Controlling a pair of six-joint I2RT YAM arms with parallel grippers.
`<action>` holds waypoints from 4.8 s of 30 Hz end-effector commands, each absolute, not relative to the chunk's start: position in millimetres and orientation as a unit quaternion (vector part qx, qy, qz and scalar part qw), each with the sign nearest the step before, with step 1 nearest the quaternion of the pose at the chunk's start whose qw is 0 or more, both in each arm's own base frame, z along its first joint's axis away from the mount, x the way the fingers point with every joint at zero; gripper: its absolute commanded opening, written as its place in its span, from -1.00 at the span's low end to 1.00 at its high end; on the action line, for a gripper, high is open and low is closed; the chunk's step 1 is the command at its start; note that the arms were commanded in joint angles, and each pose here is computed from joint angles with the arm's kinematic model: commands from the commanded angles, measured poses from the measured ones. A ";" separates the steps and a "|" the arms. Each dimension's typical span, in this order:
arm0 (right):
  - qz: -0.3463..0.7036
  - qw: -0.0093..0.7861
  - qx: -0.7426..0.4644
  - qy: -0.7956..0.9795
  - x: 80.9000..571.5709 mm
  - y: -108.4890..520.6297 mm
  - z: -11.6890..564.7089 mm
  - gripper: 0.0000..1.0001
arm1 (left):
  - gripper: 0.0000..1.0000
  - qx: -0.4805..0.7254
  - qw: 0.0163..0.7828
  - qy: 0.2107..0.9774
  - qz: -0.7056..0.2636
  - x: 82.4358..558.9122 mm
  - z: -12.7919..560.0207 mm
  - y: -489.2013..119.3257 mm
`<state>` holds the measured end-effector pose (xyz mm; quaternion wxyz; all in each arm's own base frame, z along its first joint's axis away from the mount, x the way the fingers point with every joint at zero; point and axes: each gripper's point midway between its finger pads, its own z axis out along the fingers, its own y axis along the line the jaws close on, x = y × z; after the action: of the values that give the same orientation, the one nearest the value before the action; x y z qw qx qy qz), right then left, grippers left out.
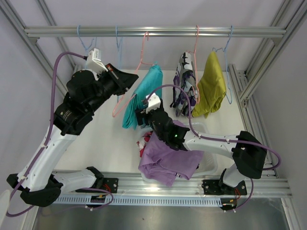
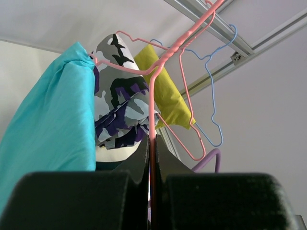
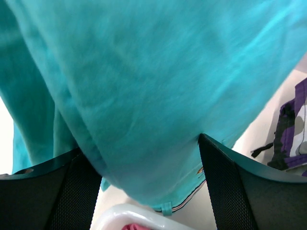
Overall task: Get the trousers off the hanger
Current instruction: Remove the trousers from the hanger, then place the trousers in the bin.
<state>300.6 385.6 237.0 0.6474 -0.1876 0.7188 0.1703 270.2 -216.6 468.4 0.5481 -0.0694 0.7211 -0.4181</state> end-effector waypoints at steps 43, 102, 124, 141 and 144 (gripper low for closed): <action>0.183 0.726 -0.086 0.657 335.9 368.3 355.8 0.12 | -0.99 -0.077 0.610 0.637 -0.466 259.3 537.1 -207.7; 0.197 0.769 -0.115 0.597 236.2 213.4 563.2 -1.00 | -0.99 -0.076 0.581 0.745 -0.318 320.4 387.9 -235.7; 0.223 0.727 -0.121 0.637 186.0 140.7 466.1 -1.00 | -0.99 -0.041 0.628 0.737 -0.245 303.4 388.5 -205.6; 0.317 0.625 -0.200 0.685 159.4 192.4 361.7 -1.00 | -0.99 -0.039 0.643 0.730 -0.226 282.9 376.4 -177.1; 0.349 0.601 -0.210 0.687 161.5 228.9 337.7 -1.00 | -0.99 -0.041 0.649 0.727 -0.221 278.4 374.2 -169.7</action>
<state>167.8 181.9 332.7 0.6170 -0.2077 0.7128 0.2611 281.7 -180.1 360.9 0.6242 -0.0345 0.7471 -0.2259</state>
